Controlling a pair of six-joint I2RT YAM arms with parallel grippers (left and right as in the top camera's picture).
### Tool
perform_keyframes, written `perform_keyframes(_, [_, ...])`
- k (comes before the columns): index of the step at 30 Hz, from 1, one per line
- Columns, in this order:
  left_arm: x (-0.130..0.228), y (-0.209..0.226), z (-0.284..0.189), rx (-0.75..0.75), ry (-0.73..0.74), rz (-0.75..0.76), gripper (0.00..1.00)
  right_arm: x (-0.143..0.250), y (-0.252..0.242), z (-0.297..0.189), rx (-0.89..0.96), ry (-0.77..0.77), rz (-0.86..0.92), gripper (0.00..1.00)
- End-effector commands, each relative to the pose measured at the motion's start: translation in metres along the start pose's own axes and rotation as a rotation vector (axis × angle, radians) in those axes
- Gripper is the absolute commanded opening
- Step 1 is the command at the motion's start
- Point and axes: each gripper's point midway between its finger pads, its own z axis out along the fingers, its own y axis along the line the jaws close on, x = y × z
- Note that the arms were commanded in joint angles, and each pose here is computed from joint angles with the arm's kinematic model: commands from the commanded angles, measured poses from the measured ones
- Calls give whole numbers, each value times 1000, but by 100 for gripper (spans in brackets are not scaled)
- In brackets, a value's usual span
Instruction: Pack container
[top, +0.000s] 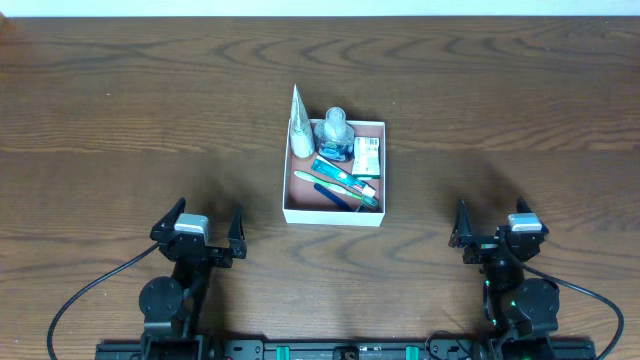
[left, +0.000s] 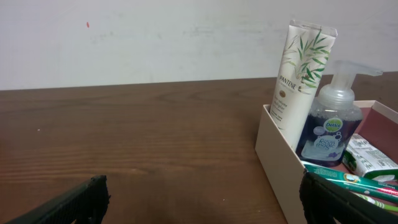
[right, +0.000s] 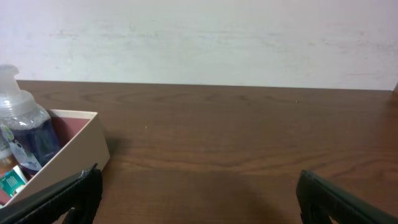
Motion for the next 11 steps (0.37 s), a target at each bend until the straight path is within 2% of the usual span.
perform_keyframes(1, [17,0,1,6,51,-3,98,0,-1,0,1,-3,-12,99])
perform_keyframes(11, [17,0,1,6,51,-3,98,0,-1,0,1,-3,-12,98])
